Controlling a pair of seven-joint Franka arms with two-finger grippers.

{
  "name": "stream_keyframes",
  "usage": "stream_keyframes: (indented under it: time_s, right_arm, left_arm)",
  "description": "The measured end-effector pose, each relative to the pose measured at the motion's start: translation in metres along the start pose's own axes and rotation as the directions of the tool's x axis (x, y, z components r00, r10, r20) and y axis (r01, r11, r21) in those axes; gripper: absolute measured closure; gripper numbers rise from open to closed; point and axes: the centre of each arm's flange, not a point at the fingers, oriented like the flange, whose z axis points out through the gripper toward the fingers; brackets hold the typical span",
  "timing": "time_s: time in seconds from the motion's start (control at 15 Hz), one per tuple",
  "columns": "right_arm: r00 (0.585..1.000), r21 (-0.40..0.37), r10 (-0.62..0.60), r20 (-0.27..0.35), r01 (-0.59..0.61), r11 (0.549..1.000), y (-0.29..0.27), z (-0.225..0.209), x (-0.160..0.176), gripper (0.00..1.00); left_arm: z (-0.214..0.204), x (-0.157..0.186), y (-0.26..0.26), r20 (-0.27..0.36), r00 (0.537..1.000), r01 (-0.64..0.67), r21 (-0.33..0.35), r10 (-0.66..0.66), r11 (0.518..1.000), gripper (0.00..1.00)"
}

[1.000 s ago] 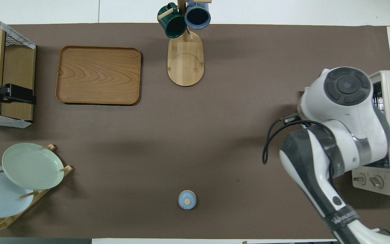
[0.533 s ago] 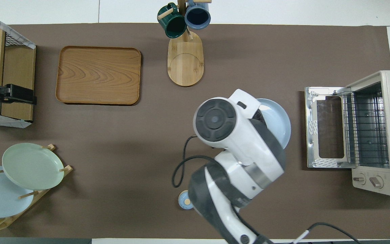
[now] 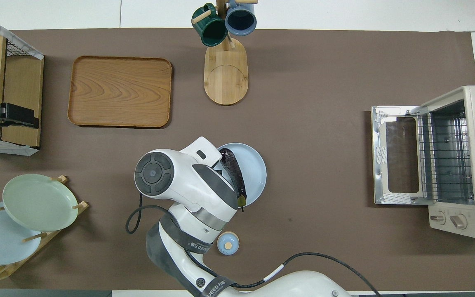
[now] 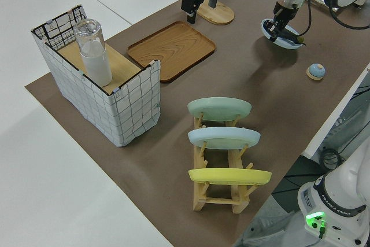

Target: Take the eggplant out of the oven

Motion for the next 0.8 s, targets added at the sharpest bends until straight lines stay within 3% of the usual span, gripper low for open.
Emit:
stream_keyframes:
  time_s: [0.2, 0.4, 0.6, 0.8]
  right_arm:
    - [1.000, 0.018, 0.008, -0.003, -0.008, 1.000, 0.002, 0.015, 0.001, 0.97]
    - [0.999, 0.090, 0.030, -0.023, -0.028, 0.996, -0.001, 0.016, 0.005, 0.94]
    - [0.998, 0.125, 0.036, -0.048, -0.030, 0.992, -0.002, 0.013, 0.008, 0.67]
    - [0.999, 0.092, 0.037, -0.030, -0.034, 0.995, 0.015, -0.017, 0.017, 0.67]
  left_arm:
    - [0.000, 0.000, 0.001, -0.003, 1.000, -0.001, 0.000, 0.001, 1.000, 0.00]
    - [0.002, 0.001, 0.000, -0.006, 1.000, -0.004, 0.000, 0.004, 1.000, 0.00]
    - [0.009, -0.001, 0.003, -0.004, 1.000, -0.013, 0.000, 0.013, 1.000, 0.00]
    - [0.010, -0.002, 0.005, -0.008, 1.000, -0.024, 0.001, 0.024, 1.000, 0.00]
